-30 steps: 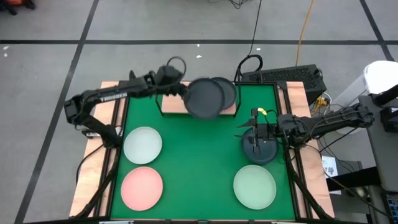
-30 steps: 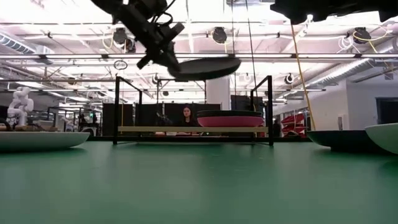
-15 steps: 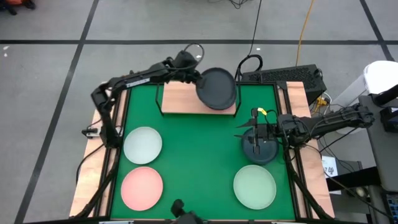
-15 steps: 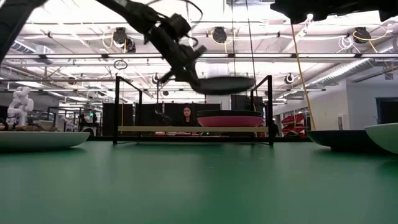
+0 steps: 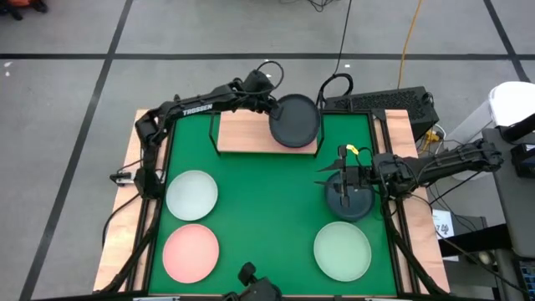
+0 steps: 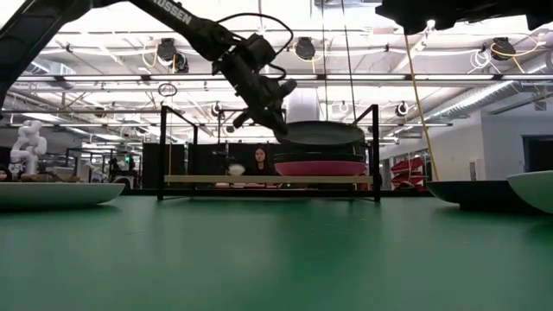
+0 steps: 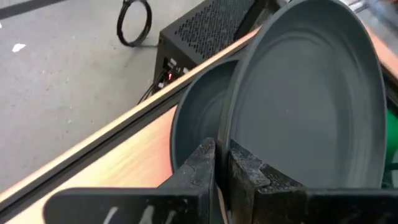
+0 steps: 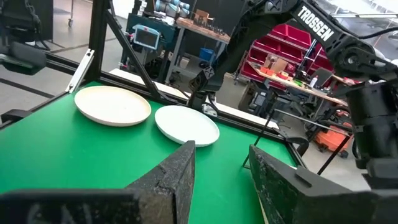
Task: Place and stack plates onto a shelf
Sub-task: Stack the dark green plate on top of the other dark green plate on the shelf, then put the dark blue plate on the shelf
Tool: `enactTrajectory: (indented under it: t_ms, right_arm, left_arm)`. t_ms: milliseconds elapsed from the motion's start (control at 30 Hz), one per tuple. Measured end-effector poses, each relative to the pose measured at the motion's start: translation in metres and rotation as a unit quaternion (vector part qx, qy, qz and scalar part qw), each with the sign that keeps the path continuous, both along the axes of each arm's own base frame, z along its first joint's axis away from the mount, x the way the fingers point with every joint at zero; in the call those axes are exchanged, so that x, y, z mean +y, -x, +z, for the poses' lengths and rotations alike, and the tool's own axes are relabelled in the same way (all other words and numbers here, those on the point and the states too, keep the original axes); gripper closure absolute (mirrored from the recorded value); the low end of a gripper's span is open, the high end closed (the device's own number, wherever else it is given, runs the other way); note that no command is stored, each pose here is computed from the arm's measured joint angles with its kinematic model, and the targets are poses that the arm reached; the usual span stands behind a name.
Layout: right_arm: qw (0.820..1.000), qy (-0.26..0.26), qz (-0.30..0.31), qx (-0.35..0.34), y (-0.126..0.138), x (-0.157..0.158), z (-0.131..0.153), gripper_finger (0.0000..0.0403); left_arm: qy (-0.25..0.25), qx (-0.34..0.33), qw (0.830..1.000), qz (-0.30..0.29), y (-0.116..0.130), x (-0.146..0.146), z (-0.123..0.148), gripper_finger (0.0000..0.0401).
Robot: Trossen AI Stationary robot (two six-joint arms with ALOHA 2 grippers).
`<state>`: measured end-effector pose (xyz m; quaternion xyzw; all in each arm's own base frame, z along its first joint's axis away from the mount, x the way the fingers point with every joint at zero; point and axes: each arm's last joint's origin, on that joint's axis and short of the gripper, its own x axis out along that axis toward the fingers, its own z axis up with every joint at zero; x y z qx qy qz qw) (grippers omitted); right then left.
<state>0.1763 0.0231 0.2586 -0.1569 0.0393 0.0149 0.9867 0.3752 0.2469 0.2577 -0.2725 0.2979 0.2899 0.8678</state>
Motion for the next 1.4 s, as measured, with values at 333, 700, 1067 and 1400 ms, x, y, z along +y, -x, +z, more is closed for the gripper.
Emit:
enactTrajectory:
  t_ms: [333,700,1067,1400]
  right_arm:
    - [1.0,-0.001,0.0,-0.001,0.0,0.0,0.0,0.0271]
    - [1.0,-0.002,0.0,-0.001,0.0,0.0,0.0,0.0271]
    - [1.0,-0.002,0.0,-0.001,0.0,0.0,0.0,0.0271]
    - [1.0,-0.001,0.0,0.004,0.0,0.0,-0.001,0.0271]
  left_arm:
    - [-0.02,0.015,0.999,-0.025,-0.001,-0.002,-0.001,0.0369]
    - [-0.035,0.019,0.998,-0.039,-0.001,-0.002,0.0,0.036]
    - [-0.04,0.01,0.998,-0.038,-0.002,-0.002,0.002,0.0286]
    - [-0.099,-0.018,0.993,-0.065,0.029,-0.019,0.066,0.0285]
